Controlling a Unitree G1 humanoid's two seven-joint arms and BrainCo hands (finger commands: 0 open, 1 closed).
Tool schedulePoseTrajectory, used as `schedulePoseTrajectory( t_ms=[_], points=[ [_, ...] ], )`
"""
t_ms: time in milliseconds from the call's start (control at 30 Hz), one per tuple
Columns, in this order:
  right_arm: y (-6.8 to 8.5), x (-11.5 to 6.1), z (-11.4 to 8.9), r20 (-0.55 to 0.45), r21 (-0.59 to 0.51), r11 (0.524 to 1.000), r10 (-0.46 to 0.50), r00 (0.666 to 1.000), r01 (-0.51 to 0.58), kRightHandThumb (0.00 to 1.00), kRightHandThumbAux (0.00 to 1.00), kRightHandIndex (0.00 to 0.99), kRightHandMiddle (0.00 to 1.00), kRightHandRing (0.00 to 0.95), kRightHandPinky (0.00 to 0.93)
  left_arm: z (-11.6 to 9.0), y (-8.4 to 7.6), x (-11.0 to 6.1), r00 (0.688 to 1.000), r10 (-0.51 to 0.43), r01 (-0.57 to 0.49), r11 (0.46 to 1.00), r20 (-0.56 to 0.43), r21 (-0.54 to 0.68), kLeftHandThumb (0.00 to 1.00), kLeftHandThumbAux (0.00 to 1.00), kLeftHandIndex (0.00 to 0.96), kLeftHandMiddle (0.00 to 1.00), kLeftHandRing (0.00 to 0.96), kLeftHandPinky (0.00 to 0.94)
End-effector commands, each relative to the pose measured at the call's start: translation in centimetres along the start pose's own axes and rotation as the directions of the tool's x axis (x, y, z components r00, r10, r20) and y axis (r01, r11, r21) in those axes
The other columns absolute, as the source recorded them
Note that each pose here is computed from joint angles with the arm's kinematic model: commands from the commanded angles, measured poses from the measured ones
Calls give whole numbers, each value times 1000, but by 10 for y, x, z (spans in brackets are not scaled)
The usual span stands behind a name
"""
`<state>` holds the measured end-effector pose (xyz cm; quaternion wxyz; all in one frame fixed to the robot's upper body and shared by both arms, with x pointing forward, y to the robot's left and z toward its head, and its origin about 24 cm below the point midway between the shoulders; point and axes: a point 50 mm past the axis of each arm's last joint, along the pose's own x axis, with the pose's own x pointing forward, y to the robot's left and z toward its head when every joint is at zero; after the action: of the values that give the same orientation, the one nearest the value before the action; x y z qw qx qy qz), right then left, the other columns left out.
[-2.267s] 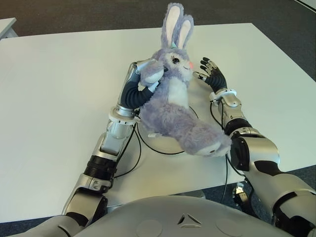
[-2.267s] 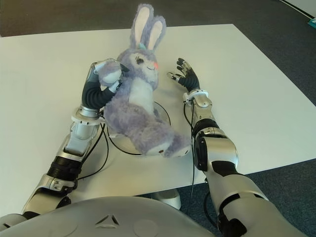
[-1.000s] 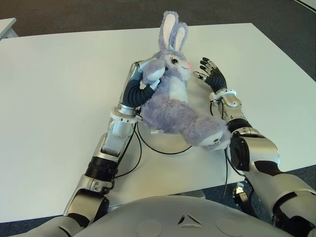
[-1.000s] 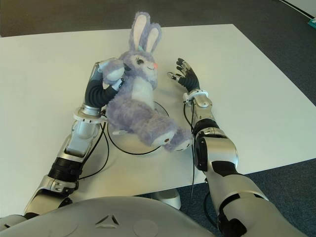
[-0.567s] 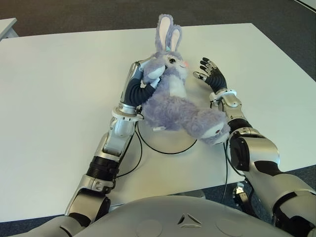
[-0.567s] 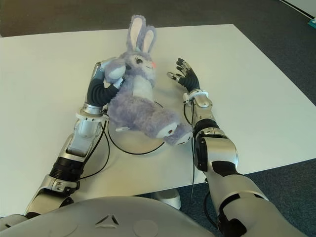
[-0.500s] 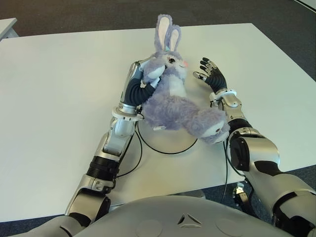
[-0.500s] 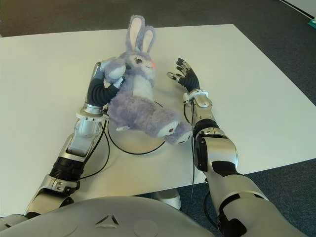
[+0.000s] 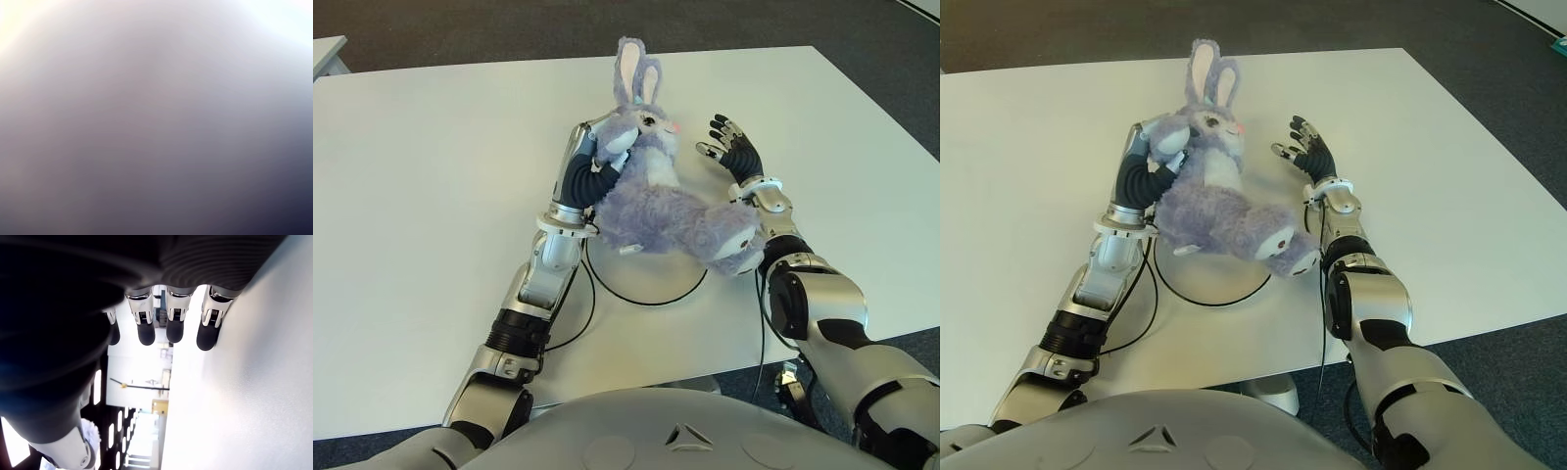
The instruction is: Put the doll into the plate.
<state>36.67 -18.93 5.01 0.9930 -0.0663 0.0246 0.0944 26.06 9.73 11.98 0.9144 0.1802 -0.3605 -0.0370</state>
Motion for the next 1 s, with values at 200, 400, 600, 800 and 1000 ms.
schedulePoseTrajectory(
  t_ms=[200,400,600,800,1000],
  points=[
    [19,-35,-69,-257,90,996,47,965,-25,232,783,29,50,45,66,-7,-4,-5,997,3,-5,1000,-83,-24,743,695,443,845,851,857],
    [19,-35,-69,-256,90,996,48,965,-26,218,780,27,45,42,58,-8,-5,-6,995,-4,1,999,-97,-34,742,694,443,844,851,855],
    [20,-35,-70,-257,90,996,49,965,-26,216,780,29,44,39,57,-8,-7,-8,995,-9,6,999,-98,-40,741,694,443,843,850,853],
    [20,-35,-69,-258,85,996,47,965,-26,211,776,25,42,38,63,-8,-8,-9,994,-18,13,999,-105,-51,740,694,443,843,850,852],
    [20,-35,-69,-259,88,996,46,965,-24,215,786,26,48,43,64,-8,-9,-11,993,-29,24,999,-111,-45,738,694,444,844,852,852]
  ],
)
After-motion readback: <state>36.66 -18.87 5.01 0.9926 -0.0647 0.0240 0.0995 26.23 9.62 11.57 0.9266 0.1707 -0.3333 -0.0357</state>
